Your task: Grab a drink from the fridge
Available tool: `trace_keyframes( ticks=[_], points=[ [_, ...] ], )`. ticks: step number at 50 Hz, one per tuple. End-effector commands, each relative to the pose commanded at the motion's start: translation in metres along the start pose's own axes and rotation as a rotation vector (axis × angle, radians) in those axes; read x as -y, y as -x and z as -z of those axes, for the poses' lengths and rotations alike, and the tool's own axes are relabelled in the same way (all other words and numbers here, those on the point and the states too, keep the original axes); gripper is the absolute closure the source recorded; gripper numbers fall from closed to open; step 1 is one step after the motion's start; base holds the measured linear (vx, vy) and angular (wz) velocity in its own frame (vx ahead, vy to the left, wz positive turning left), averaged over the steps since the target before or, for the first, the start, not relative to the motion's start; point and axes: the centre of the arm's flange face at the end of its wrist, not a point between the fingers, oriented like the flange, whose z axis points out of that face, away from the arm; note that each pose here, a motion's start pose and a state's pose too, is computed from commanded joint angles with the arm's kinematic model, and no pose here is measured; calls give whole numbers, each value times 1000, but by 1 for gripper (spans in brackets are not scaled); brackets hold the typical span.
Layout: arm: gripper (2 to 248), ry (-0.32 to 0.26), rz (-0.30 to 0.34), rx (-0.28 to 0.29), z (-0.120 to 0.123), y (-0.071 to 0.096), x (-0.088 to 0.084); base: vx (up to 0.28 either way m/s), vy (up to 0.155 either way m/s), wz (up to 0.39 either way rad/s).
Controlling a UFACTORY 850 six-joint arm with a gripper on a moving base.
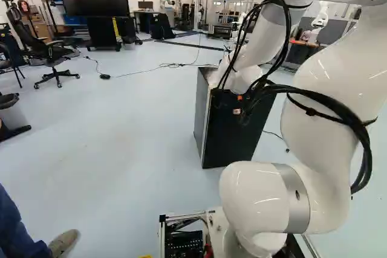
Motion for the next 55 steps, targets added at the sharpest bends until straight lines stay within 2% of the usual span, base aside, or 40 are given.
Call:
trace_keyframes(
  ticks=[29,38,55],
  points=[
    [3,0,-48,-296,3,-27,1,0,0,0],
    [3,-2,-49,-331,0,-33,2,0,0,0],
    [3,-4,-48,-334,-20,-33,3,0,0,0]
  ],
)
